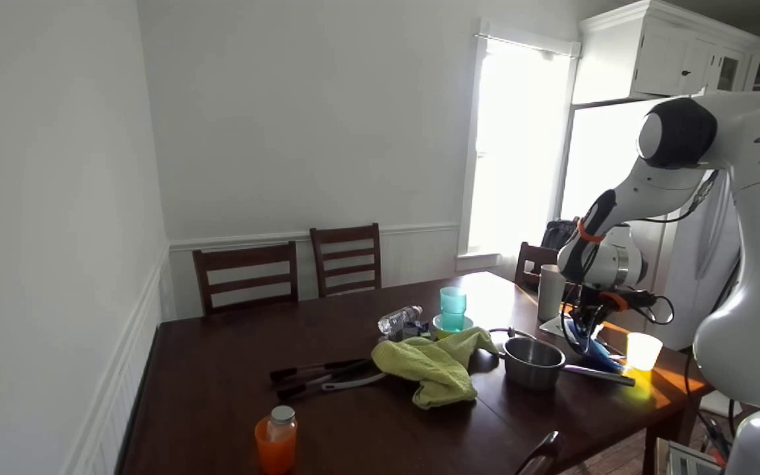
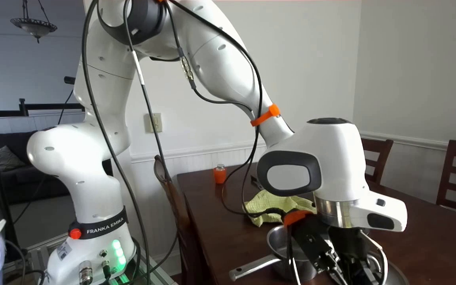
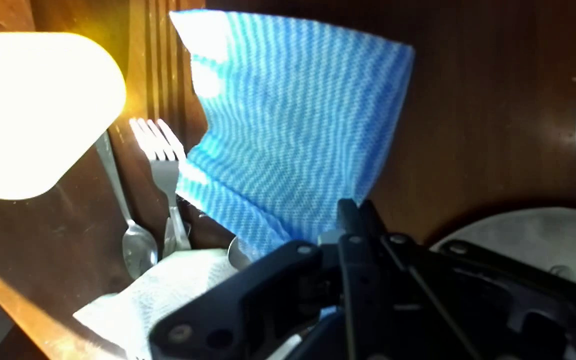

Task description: Pick up the blue cloth and put it on the silver pot lid, pick up the silver pot lid with the blue cloth and put it on the silver pot, pick up the blue cloth and put it back on the table

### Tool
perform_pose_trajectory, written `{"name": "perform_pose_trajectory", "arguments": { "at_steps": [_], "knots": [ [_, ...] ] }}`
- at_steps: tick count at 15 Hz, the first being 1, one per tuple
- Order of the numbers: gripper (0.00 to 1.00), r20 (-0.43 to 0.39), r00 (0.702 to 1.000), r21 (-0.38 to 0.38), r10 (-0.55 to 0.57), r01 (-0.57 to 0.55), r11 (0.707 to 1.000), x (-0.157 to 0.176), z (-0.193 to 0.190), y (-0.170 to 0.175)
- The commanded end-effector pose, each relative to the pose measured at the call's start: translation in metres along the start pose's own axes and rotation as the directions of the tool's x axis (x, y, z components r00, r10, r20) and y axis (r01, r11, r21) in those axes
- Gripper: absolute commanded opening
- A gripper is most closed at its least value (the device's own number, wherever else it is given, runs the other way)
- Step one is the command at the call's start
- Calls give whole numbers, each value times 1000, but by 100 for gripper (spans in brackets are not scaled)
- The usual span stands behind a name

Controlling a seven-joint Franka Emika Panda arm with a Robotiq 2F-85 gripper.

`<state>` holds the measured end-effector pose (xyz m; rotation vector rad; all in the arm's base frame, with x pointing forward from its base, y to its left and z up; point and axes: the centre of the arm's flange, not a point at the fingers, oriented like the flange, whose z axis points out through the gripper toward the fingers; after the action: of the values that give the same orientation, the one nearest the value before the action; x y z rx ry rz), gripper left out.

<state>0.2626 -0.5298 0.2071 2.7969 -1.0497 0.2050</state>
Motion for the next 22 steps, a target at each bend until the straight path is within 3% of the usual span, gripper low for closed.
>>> {"name": "perform_pose_trajectory", "arguments": {
  "at_steps": [1,11,22],
  "knots": [
    [0,-33,996,36,79,-78,996,26,-23,7],
    [0,-69,973,170,222,-208,963,103,-45,-47],
    [0,-41,972,296,233,-211,932,145,3,-121]
  ]
}}
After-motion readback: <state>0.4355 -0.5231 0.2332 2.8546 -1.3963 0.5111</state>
